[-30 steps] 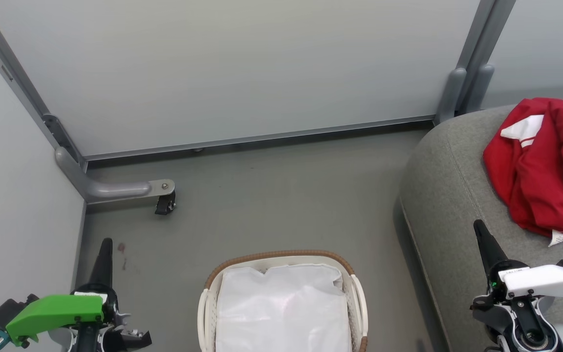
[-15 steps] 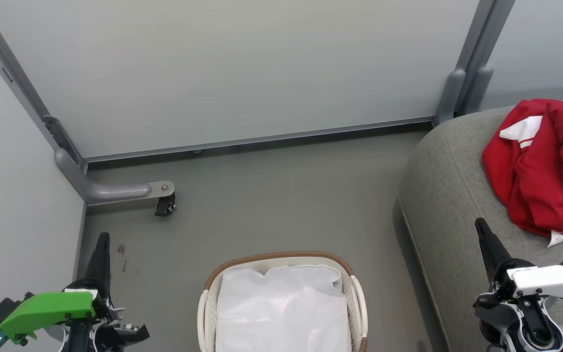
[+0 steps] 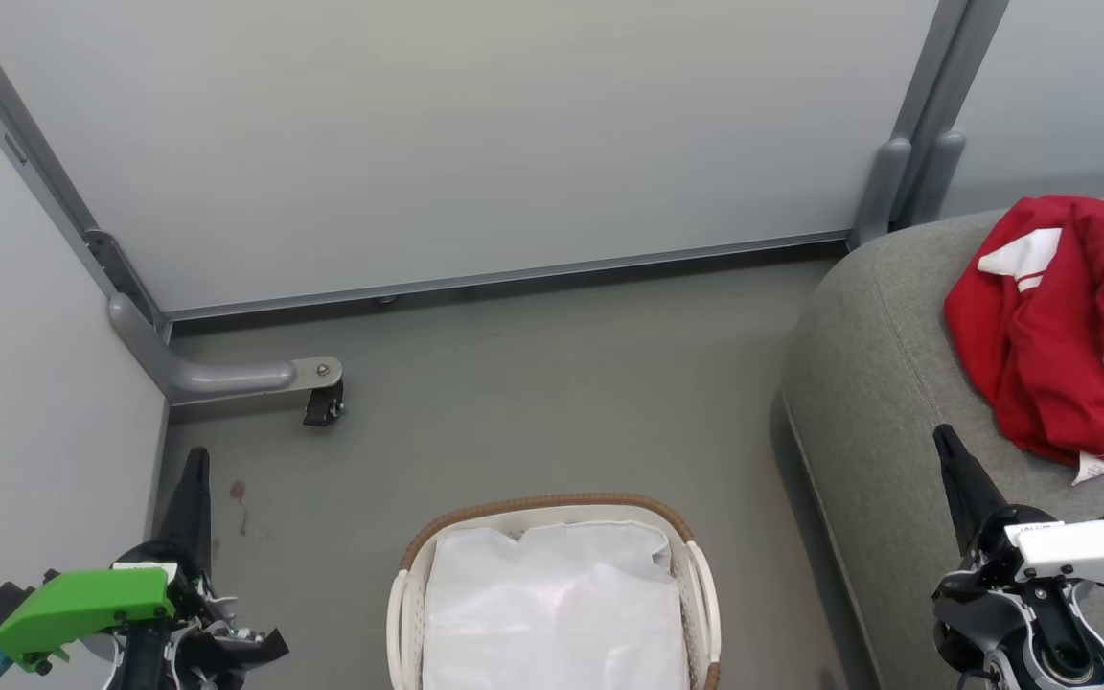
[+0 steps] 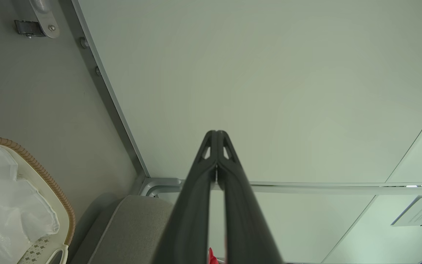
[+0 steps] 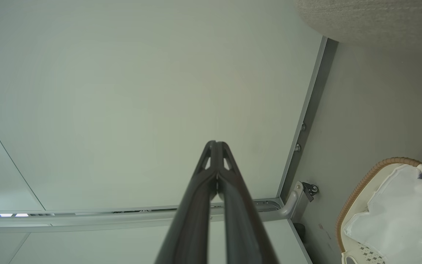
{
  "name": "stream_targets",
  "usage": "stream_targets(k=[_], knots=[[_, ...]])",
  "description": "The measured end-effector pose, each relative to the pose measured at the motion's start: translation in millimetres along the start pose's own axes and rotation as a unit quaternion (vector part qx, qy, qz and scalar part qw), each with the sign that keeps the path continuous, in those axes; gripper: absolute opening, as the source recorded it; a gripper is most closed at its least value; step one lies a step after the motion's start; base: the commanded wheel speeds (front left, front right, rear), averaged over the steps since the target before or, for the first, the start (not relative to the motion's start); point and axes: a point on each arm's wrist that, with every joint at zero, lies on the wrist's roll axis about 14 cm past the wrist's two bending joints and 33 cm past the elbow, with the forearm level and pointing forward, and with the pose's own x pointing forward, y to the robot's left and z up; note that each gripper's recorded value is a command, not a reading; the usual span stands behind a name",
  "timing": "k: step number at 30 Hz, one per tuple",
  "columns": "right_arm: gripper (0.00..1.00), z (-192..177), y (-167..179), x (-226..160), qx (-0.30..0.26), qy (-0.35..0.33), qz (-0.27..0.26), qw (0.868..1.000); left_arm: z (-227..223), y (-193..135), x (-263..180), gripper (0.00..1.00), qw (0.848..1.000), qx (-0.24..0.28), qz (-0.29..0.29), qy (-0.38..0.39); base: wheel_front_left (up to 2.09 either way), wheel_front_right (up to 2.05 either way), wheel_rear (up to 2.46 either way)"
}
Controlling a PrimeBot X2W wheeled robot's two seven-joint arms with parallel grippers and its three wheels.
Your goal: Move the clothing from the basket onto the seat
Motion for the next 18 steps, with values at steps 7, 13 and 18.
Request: stream_targets(k=[7,13,18], knots=[[0.0,0.0,0.0,0.0,0.0,0.0,0.0,1.0,0.0,0.0,0.0,0.0,1.0,0.0,0.0,0.0,0.0,0.0,0.0],[0.0,0.0,0.0,0.0,0.0,0.0,0.0,1.0,0.0,-0.1,0.0,0.0,1.0,0.0,0.0,0.0,0.0,0.0,0.0],[0.0,0.0,0.0,0.0,0.0,0.0,0.0,1.0,0.0,-0.1,0.0,0.0,1.0,0.0,0.0,0.0,0.0,0.0,0.0]])
